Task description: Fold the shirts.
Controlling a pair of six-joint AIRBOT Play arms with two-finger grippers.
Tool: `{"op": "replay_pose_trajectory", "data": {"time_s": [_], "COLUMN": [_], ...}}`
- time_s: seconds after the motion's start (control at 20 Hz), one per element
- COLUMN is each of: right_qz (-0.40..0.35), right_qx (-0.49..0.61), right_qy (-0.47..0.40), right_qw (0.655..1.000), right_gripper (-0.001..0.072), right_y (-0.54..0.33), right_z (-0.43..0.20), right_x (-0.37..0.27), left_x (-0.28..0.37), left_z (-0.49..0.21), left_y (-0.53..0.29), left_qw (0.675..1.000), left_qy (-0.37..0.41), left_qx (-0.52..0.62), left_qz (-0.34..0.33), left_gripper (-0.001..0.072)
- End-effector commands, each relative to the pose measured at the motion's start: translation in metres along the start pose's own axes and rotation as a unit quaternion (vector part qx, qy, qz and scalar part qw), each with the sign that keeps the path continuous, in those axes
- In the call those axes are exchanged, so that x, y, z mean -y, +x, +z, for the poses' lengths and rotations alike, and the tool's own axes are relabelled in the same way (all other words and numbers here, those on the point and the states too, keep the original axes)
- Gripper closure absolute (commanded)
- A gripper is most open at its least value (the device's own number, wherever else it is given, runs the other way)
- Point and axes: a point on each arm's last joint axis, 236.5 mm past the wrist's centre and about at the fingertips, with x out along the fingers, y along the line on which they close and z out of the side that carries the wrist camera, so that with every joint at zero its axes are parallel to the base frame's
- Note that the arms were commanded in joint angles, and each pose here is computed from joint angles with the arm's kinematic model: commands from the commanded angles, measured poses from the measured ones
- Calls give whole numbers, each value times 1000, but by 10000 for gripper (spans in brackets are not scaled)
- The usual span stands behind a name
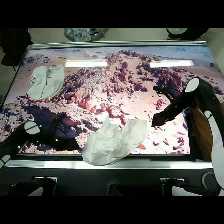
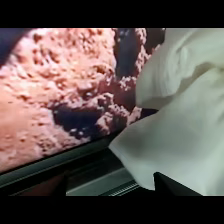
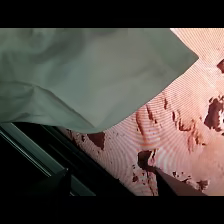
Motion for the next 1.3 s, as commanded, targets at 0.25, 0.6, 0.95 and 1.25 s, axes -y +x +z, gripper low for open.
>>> {"op": "replay_pose_trajectory", "data": {"time_s": [0.25,0.6,0.95,1.25], "right_qz": [12,84,111,34], "right_qx": [-30,29,80,139], "right_qy": [19,90,157,8], "right_qw": [999,992,978,990], "right_gripper": [34,24,152,671], "right_y": [23,90,113,39], "right_z": [-18,-13,11,37], "right_x": [10,-8,-4,-5], "left_x": [24,26,37,86], "left_z": [-4,2,11,77], "left_y": [50,46,30,-71], "left_qw": [998,997,994,964], "left_qy": [-34,-21,10,134], "left_qx": [41,58,92,226], "left_qz": [-45,-45,-51,-36], "left_gripper": [409,675,676,680]}}
